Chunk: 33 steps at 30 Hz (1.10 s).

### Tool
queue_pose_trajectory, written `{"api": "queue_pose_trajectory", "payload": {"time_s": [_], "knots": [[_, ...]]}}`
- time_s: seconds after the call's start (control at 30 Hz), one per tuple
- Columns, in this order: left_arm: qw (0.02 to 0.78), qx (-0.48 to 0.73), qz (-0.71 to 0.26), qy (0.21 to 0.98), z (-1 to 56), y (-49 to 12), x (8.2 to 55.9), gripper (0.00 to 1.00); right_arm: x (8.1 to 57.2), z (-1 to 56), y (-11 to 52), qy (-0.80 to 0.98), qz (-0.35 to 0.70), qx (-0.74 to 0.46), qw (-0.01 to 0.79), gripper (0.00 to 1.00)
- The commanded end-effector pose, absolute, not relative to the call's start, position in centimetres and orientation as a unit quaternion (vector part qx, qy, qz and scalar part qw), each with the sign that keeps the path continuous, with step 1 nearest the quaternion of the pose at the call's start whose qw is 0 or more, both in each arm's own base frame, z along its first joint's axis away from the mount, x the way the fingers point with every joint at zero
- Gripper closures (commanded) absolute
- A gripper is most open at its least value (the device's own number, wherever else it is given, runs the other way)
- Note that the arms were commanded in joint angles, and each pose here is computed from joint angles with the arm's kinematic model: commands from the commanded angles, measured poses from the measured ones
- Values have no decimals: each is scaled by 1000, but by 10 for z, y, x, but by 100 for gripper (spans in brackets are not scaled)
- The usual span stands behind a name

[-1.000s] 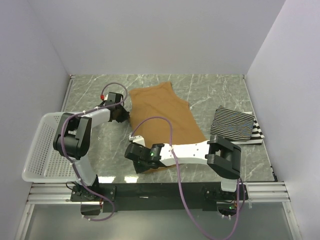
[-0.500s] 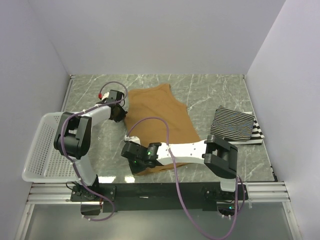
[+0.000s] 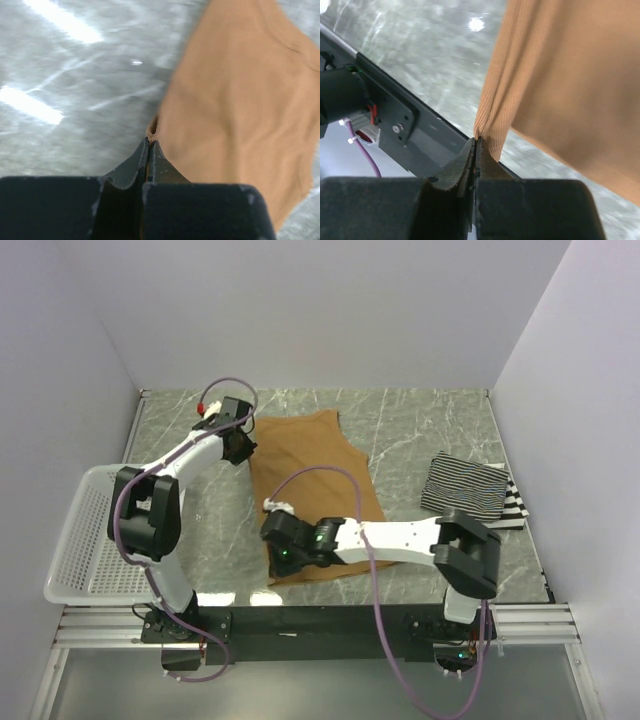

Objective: Fold and stack the tank tops
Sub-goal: Fold the tank top

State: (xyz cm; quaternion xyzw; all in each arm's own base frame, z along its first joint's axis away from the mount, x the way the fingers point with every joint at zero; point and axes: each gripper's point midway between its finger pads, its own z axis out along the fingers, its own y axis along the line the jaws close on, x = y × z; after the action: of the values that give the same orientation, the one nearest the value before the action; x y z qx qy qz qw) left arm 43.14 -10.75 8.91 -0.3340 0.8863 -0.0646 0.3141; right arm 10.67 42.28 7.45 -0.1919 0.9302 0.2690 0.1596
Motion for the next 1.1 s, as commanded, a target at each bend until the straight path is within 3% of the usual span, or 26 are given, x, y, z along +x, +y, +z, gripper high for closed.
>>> {"api": "queue_pose_trajectory", "payload": {"time_s": [0.0,0.57,1.0,1.07], "knots": [[339,-315,-69,884,111,-129,450,99,117,104,414,917,309,-174,185,100],[328,-256,-74,906,99,-224,471,99,126,71,336,928,302,-103,193,100],[313,-236,-71,917,75,-250,467,99,122,30,299,943,269,-79,179,100],[314,-232,-76,918,75,-252,468,97,121,27,298,944,265,-78,178,96]]}}
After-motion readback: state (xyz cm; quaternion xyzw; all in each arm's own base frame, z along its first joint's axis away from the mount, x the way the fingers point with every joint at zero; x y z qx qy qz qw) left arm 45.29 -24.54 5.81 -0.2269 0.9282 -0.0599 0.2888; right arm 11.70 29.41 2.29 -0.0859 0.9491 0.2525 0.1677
